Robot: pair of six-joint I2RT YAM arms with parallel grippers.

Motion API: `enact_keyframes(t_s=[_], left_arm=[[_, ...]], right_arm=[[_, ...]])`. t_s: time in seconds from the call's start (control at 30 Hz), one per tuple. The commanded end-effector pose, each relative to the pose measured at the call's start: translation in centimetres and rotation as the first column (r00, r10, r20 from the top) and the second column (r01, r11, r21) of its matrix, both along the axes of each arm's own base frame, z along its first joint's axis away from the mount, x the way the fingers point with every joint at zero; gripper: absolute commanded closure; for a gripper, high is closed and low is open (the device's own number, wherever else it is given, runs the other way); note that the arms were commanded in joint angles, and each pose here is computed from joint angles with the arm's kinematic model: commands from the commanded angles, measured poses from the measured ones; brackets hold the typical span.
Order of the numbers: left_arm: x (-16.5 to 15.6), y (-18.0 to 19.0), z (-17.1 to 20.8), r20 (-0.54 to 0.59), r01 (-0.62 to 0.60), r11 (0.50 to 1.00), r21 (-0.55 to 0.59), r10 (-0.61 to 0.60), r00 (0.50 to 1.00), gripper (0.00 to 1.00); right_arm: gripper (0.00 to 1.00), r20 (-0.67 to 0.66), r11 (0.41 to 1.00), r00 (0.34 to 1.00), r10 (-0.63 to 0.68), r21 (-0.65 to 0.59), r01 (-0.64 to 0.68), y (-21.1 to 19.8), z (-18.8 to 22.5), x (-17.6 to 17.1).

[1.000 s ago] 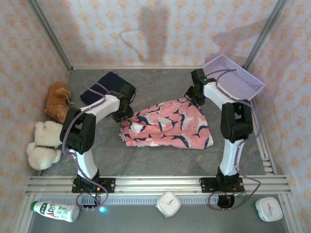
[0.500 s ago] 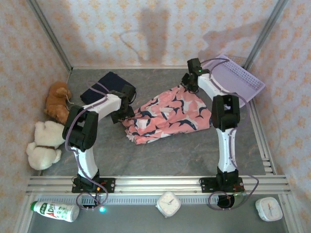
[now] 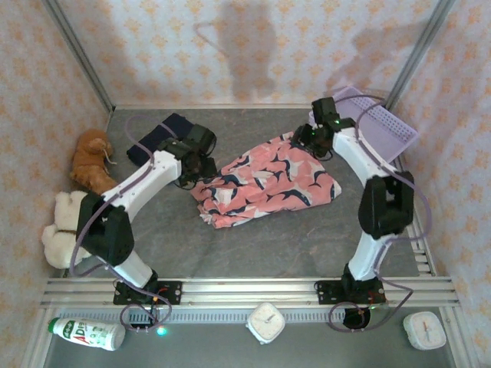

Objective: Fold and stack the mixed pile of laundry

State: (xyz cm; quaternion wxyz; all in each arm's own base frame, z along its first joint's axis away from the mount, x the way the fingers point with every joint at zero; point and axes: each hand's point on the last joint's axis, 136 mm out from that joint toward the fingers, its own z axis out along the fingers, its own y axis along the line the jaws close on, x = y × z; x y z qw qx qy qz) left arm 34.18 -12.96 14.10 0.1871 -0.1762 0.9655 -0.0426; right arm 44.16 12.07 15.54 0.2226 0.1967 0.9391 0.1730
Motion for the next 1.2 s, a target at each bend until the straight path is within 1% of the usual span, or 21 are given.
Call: enact_keyframes(t_s=[0.0,0.07,0.1,0.13,0.23,0.3,0.4,0.5,0.53,0.6,0.7,0.73,0.83,0.93,1.0,1.1,1.13,1.17], left_arm=[[-3.4,-3.1,-2.6,-0.083,0.013,0.996,-0.094,-0.021,0.996,0.47],[-4.9,-4.8,-4.0,-0.099,0.032,0.991,-0.133,-0.046,0.994,0.56],[-5.6,-5.4,-4.7,-0.109,0.054,0.990,-0.133,-0.069,0.992,0.59],[-6.3,-5.8,-5.3,-0.121,0.079,0.989,-0.127,-0.094,0.988,0.60],[-8.0,-5.7,-6.8,-0.164,0.165,0.986,-0.034,-0.168,0.972,0.60],[-8.7,-5.1,-7.7,-0.182,0.220,0.974,0.049,-0.208,0.961,0.55],[-9.1,-3.9,-9.3,-0.221,0.244,0.960,0.133,-0.212,0.952,0.45],[-9.1,-2.6,-10.9,-0.254,0.264,0.940,0.217,-0.207,0.945,0.45],[-9.2,-1.9,-11.3,-0.270,0.270,0.930,0.251,-0.200,0.942,0.46],[-9.4,-0.4,-12.1,-0.311,0.303,0.894,0.330,-0.200,0.929,0.50],[-9.9,2.0,-12.3,-0.361,0.347,0.830,0.436,-0.191,0.913,0.56],[-9.8,2.6,-12.1,-0.369,0.352,0.819,0.454,-0.186,0.911,0.57],[-9.3,3.9,-10.9,-0.370,0.357,0.788,0.501,-0.178,0.912,0.59],[-8.1,4.1,-8.9,-0.349,0.379,0.761,0.527,-0.212,0.913,0.58],[-7.3,4.2,-7.7,-0.354,0.425,0.718,0.552,-0.260,0.898,0.58],[-6.9,4.9,-7.2,-0.403,0.489,0.651,0.581,-0.292,0.868,0.57],[-6.9,4.9,-7.3,-0.414,0.501,0.645,0.577,-0.298,0.860,0.55],[-7.1,4.7,-7.5,-0.425,0.513,0.649,0.562,-0.306,0.852,0.53]], right_arm=[[0.42,-0.122,1.000,0.992,0.015,0.000,-0.015,0.5,-3.2,-4.3],[0.45,-0.148,1.000,0.989,0.020,0.006,-0.019,0.8,-4.4,-5.9],[0.46,-0.167,1.000,0.986,0.017,0.005,-0.016,0.7,-5.2,-6.6],[0.46,-0.184,1.000,0.983,0.009,0.000,-0.010,0.6,-5.9,-7.1],[0.48,-0.221,0.999,0.975,-0.035,-0.029,0.029,-0.2,-8.5,-8.2],[0.48,-0.248,0.997,0.966,-0.072,-0.044,0.063,-0.8,-10.5,-8.5],[0.48,-0.288,0.992,0.950,-0.120,-0.072,0.103,-1.6,-12.8,-8.6],[0.48,-0.307,0.983,0.937,-0.168,-0.119,0.137,-2.8,-13.9,-8.6],[0.47,-0.305,0.982,0.936,-0.174,-0.130,0.140,-3.2,-14.0,-8.5],[0.47,-0.296,0.977,0.939,-0.178,-0.165,0.133,-4.1,-13.9,-8.4],[0.47,-0.283,0.976,0.948,-0.144,-0.202,0.088,-4.7,-13.5,-8.2],[0.47,-0.281,0.977,0.951,-0.125,-0.203,0.069,-4.6,-13.4,-8.1],[0.47,-0.275,0.982,0.959,-0.068,-0.189,0.015,-4.2,-13.0,-8.0],[0.47,-0.263,0.983,0.964,-0.031,-0.182,-0.018,-3.9,-12.4,-7.8],[0.47,-0.246,0.980,0.969,-0.020,-0.197,-0.030,-4.0,-12.0,-7.7],[0.47,-0.250,0.967,0.968,-0.030,-0.251,-0.035,-5.0,-12.2,-7.7],[0.47,-0.258,0.967,0.966,-0.031,-0.252,-0.037,-5.0,-12.3,-7.8],[0.47,-0.270,0.969,0.963,-0.022,-0.241,-0.045,-4.7,-12.3,-7.9]])
